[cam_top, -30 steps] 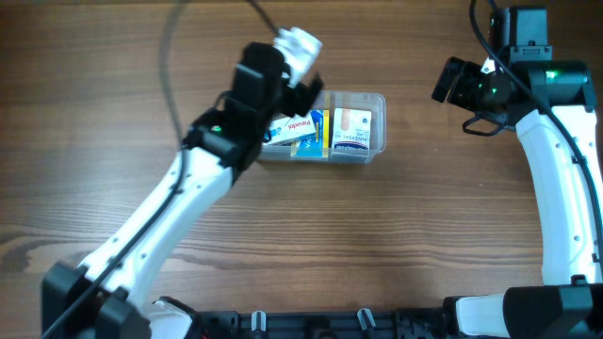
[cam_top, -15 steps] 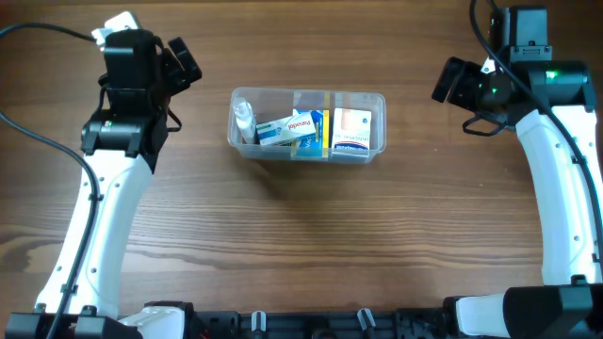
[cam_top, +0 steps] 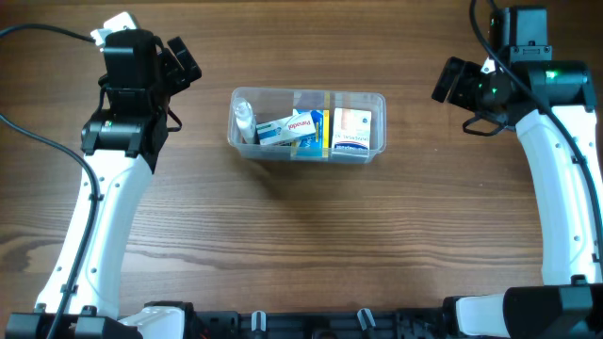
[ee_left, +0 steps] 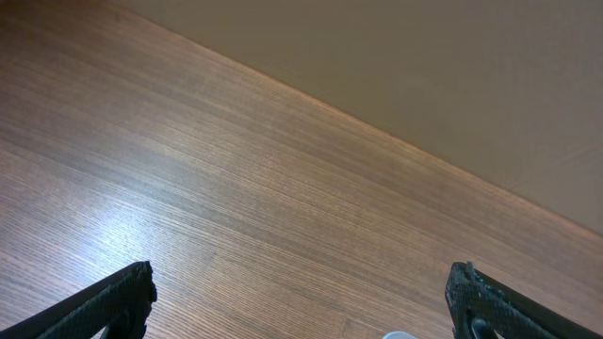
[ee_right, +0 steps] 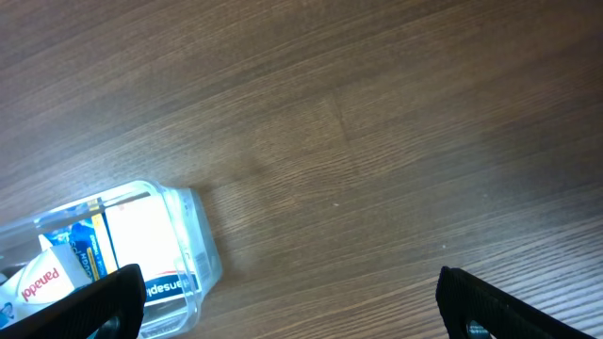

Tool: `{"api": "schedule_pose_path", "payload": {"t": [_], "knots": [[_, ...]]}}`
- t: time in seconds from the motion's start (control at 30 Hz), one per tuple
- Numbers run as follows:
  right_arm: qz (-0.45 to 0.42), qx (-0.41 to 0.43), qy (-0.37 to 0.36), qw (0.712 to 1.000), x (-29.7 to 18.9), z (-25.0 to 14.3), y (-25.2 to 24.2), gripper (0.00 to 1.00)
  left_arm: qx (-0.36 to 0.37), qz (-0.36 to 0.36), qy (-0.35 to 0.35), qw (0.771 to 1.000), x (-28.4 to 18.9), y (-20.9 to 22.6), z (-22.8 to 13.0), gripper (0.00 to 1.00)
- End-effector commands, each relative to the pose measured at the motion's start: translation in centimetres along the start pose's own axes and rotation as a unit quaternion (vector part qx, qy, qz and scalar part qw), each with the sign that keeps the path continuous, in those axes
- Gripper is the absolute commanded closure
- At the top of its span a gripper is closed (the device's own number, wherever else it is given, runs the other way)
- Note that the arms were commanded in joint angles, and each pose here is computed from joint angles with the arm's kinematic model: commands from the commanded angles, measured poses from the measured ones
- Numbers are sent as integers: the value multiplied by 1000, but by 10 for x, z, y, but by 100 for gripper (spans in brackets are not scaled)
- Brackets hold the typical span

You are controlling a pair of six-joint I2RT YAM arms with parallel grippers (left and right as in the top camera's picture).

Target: Pack container

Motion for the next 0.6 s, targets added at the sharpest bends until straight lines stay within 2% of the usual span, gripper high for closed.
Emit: {"api": "schedule_pose_path", "payload": {"t": [0.0,0.3,0.4,0.57], "knots": [[-6,-4,-7,1000,0,3,0,0,-10,3,-10,1000,-5,2,5,0],[-2,-3,-13,1000,-5,2,-1,0,-10,3,-10,1000,-5,2,5,0],[16,1,-44,999,-31,1,-5,0,-10,3,-10,1000,-5,2,5,0],[69,13,-132,989,-106,-14,-23,0,-10,3,-10,1000,-5,2,5,0]]}}
Point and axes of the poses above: each gripper's point midway between its finger pads, its own x axis out along the fingers, its own y axis along the line the jaws close on, z = x × y, the point moved 8 cm from there along -x, back along the fingers, and after that the axes turned 8 degrees about x, right-handed, at the moved point
